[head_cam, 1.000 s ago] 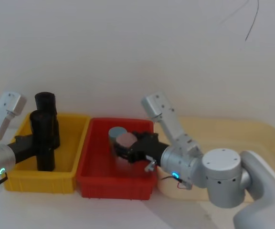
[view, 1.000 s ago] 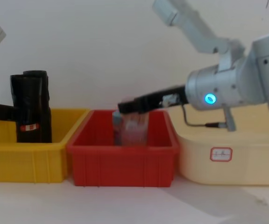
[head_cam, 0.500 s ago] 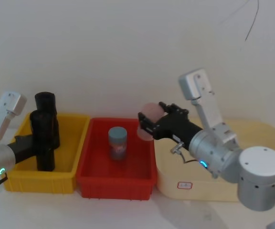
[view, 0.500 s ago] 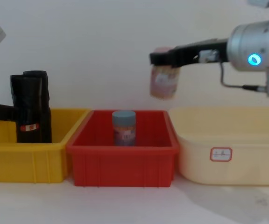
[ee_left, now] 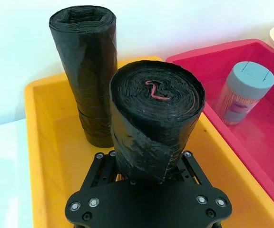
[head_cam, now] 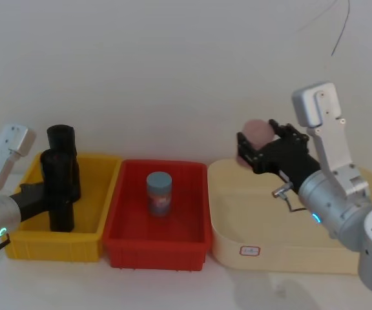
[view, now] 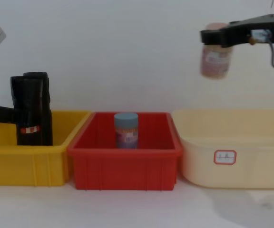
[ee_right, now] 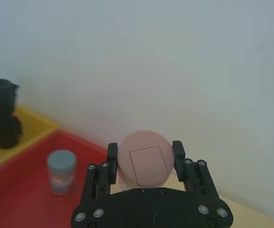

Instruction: Pick up the garbage bag with the one hand and transfer it to the other hand.

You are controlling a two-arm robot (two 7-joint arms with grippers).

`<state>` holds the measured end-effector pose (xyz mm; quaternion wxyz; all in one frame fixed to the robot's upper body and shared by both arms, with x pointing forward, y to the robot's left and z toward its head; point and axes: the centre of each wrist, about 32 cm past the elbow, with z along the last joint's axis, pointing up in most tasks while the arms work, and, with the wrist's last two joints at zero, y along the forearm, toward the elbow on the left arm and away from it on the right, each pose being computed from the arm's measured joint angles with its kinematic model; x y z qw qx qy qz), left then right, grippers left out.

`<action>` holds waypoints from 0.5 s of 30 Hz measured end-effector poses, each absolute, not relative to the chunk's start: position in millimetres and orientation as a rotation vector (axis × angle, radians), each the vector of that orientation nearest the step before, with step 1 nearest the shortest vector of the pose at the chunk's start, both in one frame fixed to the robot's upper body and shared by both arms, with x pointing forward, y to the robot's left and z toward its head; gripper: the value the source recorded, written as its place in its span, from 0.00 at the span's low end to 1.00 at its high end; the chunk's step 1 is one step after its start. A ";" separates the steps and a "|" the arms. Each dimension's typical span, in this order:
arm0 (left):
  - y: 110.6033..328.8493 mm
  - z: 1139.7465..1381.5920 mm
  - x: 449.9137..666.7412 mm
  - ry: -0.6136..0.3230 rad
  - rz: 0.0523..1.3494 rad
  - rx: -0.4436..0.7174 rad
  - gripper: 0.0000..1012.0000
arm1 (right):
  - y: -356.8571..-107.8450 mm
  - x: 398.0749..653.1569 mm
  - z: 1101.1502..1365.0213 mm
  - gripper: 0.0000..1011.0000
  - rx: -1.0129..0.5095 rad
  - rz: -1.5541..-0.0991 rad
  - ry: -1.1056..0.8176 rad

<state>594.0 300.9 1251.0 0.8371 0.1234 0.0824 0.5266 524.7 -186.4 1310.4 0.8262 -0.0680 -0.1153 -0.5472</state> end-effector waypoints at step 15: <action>300.9 1251.0 594.0 0.174 1.114 0.261 0.41 | -198.8 523.3 1286.3 0.66 -0.278 -1.296 -0.199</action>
